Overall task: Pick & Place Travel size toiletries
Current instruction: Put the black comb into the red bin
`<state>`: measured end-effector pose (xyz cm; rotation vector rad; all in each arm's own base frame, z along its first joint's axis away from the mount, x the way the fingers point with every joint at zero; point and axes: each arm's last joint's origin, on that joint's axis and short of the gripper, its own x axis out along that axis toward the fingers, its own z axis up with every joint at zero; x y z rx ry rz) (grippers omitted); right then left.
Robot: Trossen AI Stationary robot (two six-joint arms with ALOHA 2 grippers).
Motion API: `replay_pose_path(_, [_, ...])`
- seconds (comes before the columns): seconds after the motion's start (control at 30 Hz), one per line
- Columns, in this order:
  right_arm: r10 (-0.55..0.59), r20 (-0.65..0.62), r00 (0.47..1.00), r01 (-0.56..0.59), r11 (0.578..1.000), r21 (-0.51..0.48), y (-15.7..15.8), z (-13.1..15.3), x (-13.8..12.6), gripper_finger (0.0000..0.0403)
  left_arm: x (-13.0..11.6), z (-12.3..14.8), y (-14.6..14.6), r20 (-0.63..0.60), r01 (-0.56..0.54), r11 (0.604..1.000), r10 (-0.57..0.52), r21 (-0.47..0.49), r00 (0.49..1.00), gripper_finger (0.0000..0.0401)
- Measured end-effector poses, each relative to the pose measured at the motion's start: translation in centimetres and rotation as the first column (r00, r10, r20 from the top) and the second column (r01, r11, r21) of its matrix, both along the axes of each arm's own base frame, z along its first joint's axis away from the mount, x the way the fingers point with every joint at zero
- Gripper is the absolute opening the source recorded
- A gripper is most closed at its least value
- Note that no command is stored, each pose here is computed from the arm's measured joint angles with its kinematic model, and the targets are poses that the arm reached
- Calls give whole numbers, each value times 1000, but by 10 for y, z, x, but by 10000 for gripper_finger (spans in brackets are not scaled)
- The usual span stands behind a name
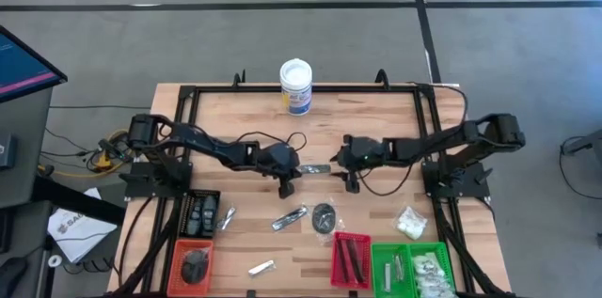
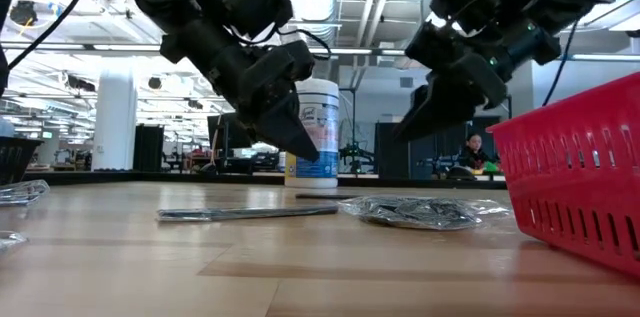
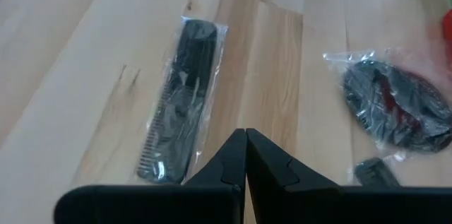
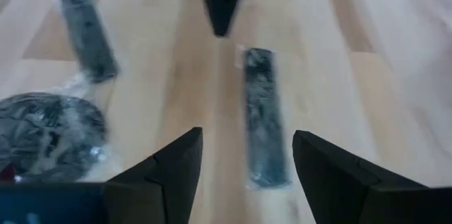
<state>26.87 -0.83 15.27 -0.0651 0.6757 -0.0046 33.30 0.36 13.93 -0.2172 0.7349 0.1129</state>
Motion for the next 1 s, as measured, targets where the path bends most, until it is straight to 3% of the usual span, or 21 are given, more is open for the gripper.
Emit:
replay_pose_path(0.23, [-97,38,995,101,989,-109,7,-4,6,221,-1,-9,-6,-48,-6,996,10,90,999,1])
replay_pose_path(0.67, [-144,0,990,144,990,1,-16,-8,4,228,3,-21,9,-46,-114,993,115,17,992,1])
replay_pose_path(1.0, [-168,11,986,168,986,4,-22,-7,4,220,5,-36,10,-85,-137,990,133,-36,987,1])
